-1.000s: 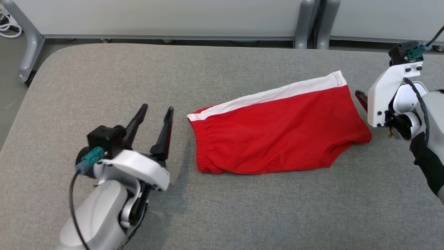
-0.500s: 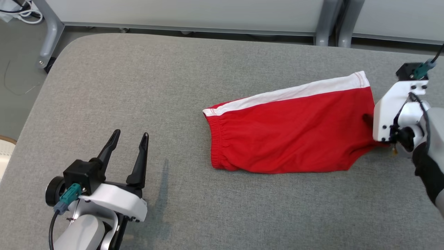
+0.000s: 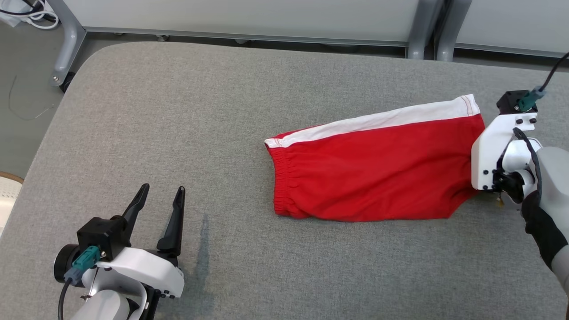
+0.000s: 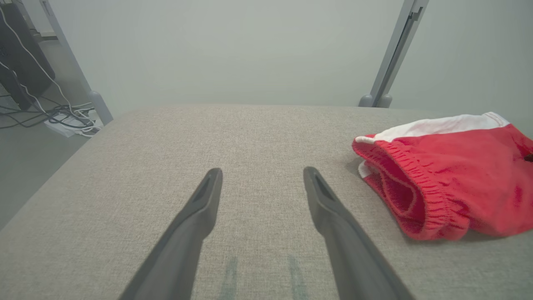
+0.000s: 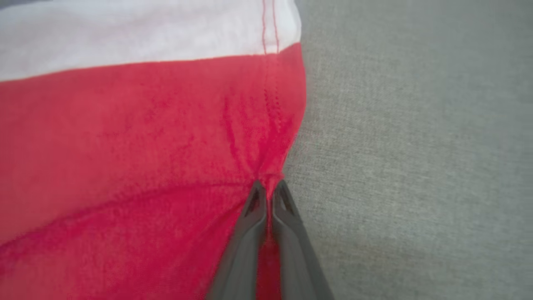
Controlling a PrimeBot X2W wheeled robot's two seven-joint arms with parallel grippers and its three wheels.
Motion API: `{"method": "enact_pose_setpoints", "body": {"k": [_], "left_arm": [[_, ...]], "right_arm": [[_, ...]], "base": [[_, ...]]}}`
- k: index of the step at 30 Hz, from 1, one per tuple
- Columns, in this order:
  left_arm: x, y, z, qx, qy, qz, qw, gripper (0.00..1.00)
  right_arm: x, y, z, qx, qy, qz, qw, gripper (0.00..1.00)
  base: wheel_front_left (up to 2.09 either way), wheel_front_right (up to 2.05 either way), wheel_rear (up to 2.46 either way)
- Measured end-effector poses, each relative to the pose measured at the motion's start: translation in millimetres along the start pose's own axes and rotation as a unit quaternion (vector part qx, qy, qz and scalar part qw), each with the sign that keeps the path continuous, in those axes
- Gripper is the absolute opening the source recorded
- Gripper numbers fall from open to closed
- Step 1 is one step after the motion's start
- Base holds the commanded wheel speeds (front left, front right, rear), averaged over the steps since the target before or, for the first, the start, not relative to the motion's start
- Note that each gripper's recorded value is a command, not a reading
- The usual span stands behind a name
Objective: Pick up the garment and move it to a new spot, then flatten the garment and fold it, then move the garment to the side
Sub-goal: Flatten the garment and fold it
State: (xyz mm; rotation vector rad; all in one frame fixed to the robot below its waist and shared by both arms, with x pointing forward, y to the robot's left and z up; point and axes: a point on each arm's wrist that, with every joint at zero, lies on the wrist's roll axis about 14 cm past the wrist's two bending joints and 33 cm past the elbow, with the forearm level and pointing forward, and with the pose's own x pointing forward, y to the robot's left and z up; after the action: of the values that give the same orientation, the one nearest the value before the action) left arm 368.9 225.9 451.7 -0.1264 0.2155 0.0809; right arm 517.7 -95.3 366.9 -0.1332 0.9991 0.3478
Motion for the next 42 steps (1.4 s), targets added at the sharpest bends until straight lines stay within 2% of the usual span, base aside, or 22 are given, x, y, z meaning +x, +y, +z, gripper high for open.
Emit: {"method": "enact_pose_setpoints", "body": {"k": [8, 16, 20, 23, 27, 35, 38, 42], "left_arm": [[-1.5, -1.9, 0.2, -0.012, 0.002, 0.004, 1.0, 1.0], [-13.3, -9.4, 3.3, -0.027, -0.005, -0.006, 1.0, 1.0], [-16.7, -15.8, 7.0, -0.033, -0.012, -0.014, 0.999, 1.0], [-19.3, -22.6, 6.5, -0.037, -0.012, -0.023, 0.999, 1.0], [-20.8, -30.3, 10.0, -0.041, -0.018, -0.032, 0.999, 1.0], [-28.5, -29.4, 10.3, -0.048, -0.019, -0.029, 0.998, 1.0], [-32.1, -24.4, 10.4, -0.051, -0.02, -0.022, 0.998, 1.0], [-36.6, -20.7, 9.0, -0.056, -0.019, -0.015, 0.998, 1.0]], "right_arm": [[-12.2, -38.1, -2.7, 0.016, -0.036, -0.04, 0.998, 0.0], [-49.5, -84.2, 1.4, 0.004, -0.099, -0.104, 0.99, 0.0], [-74.7, -110.4, 4.1, -0.014, -0.123, -0.144, 0.982, 0.0], [-88.3, -115.6, 10.9, -0.04, -0.138, -0.161, 0.977, 0.0], [-88.3, -83.0, 27.6, -0.064, -0.158, -0.137, 0.976, 0.0], [-74.3, 33.2, 59.8, -0.137, -0.18, -0.04, 0.973, 0.0], [-71.5, 66.5, 63.8, -0.153, -0.179, -0.01, 0.972, 0.0], [-62.9, 92.1, 55.2, -0.171, -0.157, 0.016, 0.973, 0.0]], "base": [[0.0, 0.0, 0.0], [0.0, 0.0, 0.0], [0.0, 0.0, 0.0], [0.0, 0.0, 0.0], [0.0, 0.0, 0.0], [0.0, 0.0, 0.0], [0.0, 0.0, 0.0], [0.0, 0.0, 0.0]]}}
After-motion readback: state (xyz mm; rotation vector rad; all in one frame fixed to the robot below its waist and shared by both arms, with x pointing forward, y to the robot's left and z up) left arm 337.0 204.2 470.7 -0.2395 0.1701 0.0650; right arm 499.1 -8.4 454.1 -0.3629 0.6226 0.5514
